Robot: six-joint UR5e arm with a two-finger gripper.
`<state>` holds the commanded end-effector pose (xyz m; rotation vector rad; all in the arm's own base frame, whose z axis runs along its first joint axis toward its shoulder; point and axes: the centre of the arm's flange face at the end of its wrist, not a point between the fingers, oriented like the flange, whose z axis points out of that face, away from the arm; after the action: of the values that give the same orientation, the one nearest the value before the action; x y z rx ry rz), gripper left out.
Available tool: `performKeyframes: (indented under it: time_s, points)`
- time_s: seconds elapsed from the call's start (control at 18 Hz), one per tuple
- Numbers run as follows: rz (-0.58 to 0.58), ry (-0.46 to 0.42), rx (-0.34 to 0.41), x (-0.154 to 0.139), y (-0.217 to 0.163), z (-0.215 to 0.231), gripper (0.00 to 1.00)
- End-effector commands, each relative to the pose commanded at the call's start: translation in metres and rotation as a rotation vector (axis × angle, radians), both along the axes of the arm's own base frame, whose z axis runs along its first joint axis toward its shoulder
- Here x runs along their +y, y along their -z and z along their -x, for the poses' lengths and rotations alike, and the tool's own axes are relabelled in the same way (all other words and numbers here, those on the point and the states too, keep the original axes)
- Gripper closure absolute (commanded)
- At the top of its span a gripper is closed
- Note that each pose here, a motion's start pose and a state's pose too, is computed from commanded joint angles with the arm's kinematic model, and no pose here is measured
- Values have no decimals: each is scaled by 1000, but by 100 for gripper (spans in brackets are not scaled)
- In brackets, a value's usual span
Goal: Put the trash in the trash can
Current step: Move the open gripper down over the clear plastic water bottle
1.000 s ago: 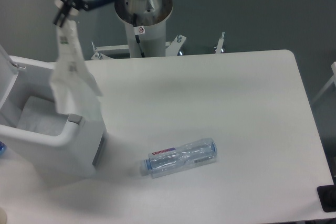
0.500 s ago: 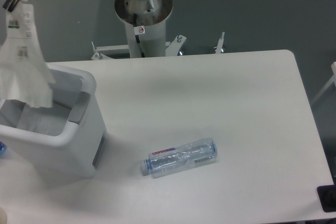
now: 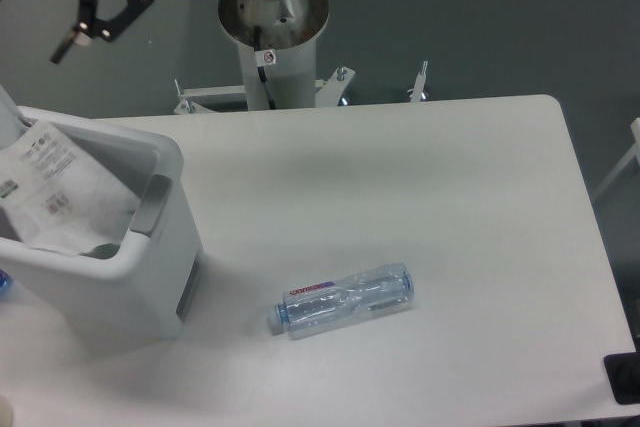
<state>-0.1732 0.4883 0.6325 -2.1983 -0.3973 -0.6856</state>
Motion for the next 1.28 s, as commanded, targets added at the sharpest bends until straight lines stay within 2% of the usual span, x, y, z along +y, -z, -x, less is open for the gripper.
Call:
performKeyframes:
  time_s: [0.28, 0.5, 0.67, 1.0, 1.28]
  points:
    - [21, -135, -2, -23, 26, 92, 0]
    - [54, -200, -9, -33, 58, 156, 0]
    - [116, -230, 13, -32, 93, 197, 0]
    - [234, -276, 109, -20, 144, 240, 0]
    - [286, -269, 76, -9, 185, 259, 0]
